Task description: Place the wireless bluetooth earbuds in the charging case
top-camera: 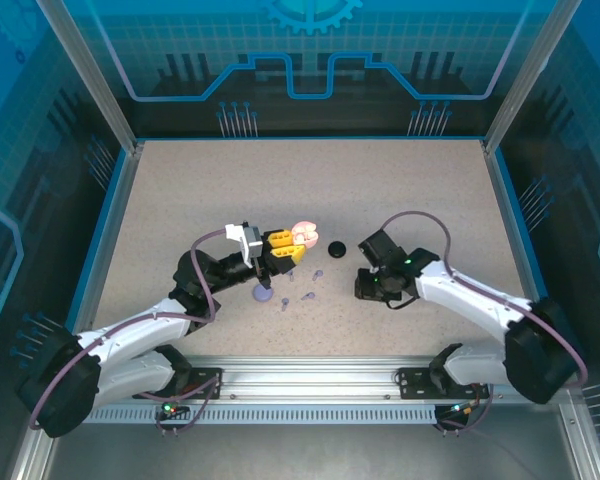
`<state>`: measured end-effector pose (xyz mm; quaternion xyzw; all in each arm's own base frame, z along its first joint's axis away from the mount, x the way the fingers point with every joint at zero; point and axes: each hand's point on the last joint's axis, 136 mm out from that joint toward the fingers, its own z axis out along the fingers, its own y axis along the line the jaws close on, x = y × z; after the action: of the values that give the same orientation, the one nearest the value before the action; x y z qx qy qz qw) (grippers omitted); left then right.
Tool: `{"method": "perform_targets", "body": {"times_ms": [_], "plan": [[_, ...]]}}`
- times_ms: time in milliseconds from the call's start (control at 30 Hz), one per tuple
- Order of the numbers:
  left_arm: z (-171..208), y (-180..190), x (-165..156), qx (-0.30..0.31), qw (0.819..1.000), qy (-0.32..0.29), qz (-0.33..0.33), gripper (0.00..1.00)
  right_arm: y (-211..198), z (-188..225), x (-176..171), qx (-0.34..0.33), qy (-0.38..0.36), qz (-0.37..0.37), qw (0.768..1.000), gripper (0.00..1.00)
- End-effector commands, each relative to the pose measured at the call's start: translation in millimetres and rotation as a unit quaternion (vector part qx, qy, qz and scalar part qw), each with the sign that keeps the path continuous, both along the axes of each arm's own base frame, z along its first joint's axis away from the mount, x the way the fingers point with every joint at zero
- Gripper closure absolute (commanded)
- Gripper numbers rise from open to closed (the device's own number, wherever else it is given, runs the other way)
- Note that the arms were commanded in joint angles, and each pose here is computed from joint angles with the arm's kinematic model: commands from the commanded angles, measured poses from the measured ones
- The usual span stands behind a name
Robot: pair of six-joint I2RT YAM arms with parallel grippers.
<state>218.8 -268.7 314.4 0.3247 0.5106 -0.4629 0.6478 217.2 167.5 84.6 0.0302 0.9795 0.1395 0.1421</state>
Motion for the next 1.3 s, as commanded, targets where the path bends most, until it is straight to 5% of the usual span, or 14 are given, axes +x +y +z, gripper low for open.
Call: {"method": "perform_targets", "body": {"times_ms": [0, 267, 600, 867, 1267], "plan": [[3.1, -1.1, 1.1, -0.004, 1.000, -0.014, 0.006, 0.83, -0.2, 52.2, 12.9, 0.013, -0.078, 0.011, 0.997, 0.76], [-2.1, -6.7, 8.0, -0.004, 1.000, -0.007, 0.003, 0.83, 23.4, 166.9, 26.1, 0.092, -0.242, 0.064, 0.964, 0.77], [-12.1, -12.9, 15.2, 0.000, 1.000, 0.008, -0.001, 0.84, 66.1, 253.1, 11.8, 0.156, -0.362, 0.127, 0.910, 0.77], [-16.3, -15.7, 18.0, -0.001, 1.000, 0.014, -0.004, 0.84, 89.9, 275.9, 9.5, 0.159, -0.394, 0.153, 0.892, 0.77], [-15.3, -15.0, 17.9, -0.004, 1.000, 0.014, -0.004, 0.84, 103.9, 258.4, 18.0, 0.124, -0.385, 0.162, 0.900, 0.77]]}}
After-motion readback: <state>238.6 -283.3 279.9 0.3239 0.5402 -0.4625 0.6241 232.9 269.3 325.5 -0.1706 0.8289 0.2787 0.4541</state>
